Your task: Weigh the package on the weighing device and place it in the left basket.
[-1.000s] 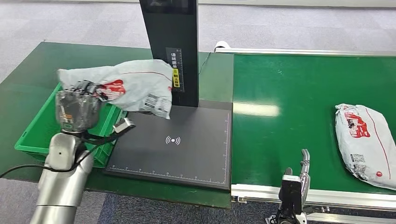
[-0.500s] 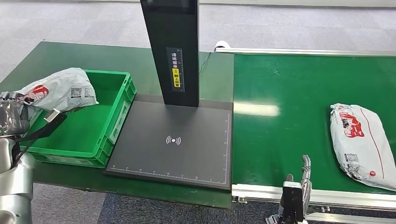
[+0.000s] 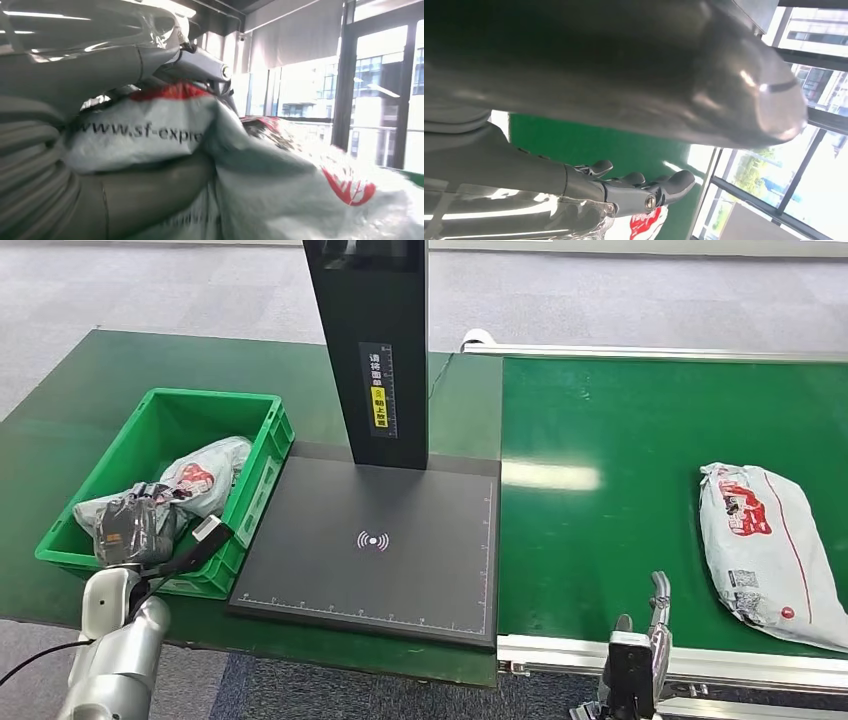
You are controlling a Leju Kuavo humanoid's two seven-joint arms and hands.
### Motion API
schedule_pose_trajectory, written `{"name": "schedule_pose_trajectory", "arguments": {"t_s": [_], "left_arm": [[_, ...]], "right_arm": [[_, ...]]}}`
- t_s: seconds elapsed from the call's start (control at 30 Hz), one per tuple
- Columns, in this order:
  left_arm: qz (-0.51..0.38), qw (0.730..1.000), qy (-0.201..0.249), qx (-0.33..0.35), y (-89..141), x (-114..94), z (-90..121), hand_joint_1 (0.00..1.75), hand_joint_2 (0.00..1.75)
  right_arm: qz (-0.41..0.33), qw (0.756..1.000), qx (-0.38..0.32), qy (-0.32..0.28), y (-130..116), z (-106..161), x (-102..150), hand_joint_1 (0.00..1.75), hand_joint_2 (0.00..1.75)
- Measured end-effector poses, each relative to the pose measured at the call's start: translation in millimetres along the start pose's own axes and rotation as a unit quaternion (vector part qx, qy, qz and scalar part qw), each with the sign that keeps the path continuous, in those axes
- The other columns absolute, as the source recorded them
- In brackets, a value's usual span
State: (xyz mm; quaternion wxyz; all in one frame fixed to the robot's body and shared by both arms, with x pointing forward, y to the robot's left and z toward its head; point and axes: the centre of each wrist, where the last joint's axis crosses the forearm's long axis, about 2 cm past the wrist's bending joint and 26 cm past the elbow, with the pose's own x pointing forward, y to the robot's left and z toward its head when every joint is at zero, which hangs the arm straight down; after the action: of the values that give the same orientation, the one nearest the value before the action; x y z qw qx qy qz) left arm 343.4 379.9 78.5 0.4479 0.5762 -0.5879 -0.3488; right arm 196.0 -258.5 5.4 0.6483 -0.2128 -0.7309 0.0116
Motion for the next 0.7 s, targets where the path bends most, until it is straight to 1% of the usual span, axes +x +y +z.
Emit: {"name": "schedule_pose_trajectory", "arguments": {"t_s": [0.13, 0.23, 0.47, 0.6, 0.7], "left_arm": [[0.027, 1.0, -0.003, -0.004, -6, 26, -5, 0.0, 1.75], [0.039, 0.999, -0.002, -0.004, -7, 33, -7, 0.0, 1.75], [0.116, 0.992, -0.022, 0.033, -7, 35, -7, 0.0, 1.75], [0.181, 0.981, -0.002, 0.063, -6, 32, -4, 0.0, 1.75], [0.224, 0.971, 0.008, 0.081, 0, 29, 4, 0.0, 1.75]], "right_arm": [[-0.003, 1.0, 0.005, -0.001, 3, 1, 2, 0.0, 0.0], [-0.004, 1.0, 0.007, -0.001, 6, 1, 3, 0.0, 0.0], [-0.005, 1.0, 0.003, -0.002, 7, 0, 7, 0.0, 0.0], [-0.003, 1.0, 0.001, 0.0, 6, 0, 6, 0.0, 0.0], [-0.002, 1.0, -0.002, -0.001, 5, -1, 6, 0.0, 0.0]]}}
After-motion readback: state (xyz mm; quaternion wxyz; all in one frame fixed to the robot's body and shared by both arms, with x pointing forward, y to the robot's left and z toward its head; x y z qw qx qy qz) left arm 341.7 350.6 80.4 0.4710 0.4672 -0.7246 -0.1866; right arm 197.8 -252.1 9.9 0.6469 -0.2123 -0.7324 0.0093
